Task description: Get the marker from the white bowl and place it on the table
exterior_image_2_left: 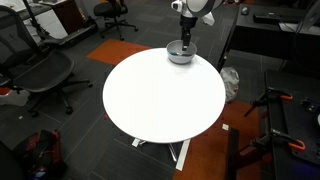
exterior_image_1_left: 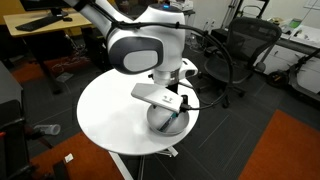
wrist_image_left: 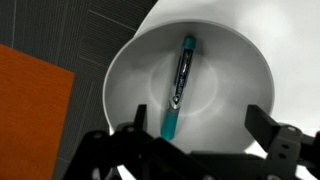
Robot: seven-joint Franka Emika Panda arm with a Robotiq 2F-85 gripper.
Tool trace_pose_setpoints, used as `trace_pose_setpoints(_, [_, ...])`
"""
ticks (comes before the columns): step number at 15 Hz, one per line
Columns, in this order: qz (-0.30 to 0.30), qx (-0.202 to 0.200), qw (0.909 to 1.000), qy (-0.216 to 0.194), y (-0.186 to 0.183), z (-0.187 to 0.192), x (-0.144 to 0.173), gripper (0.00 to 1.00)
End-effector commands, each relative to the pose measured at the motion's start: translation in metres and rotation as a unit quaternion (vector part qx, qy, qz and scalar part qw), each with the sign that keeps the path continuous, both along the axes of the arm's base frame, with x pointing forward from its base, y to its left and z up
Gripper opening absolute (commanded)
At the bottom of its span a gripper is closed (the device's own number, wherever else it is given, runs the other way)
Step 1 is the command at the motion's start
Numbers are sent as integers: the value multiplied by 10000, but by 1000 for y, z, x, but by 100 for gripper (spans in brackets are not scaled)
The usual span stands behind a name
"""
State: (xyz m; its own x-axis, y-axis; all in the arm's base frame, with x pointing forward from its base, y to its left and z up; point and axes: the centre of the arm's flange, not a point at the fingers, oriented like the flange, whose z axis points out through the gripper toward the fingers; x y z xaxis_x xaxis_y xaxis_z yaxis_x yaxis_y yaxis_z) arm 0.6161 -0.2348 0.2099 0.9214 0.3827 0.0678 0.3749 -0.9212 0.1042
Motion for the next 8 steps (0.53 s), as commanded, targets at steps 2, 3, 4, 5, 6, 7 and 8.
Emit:
trace_pose_setpoints(2, [15, -21, 9999, 147, -4, -10, 22, 100])
trace_pose_setpoints(3, [15, -9, 9998, 173, -4, -12, 24, 100])
trace_pose_setpoints(4, [16, 3, 9998, 192, -4, -15, 25, 100])
trace_pose_setpoints(5, [10, 13, 9998, 222, -3, -17, 25, 100])
trace_pose_setpoints(6, [15, 19, 9997, 239, -3, -20, 26, 100])
trace_pose_setpoints(7, [11, 9, 9997, 261, -2, -22, 27, 100])
trace_pose_setpoints(8, [5, 1, 9996, 281, -2, -25, 29, 100])
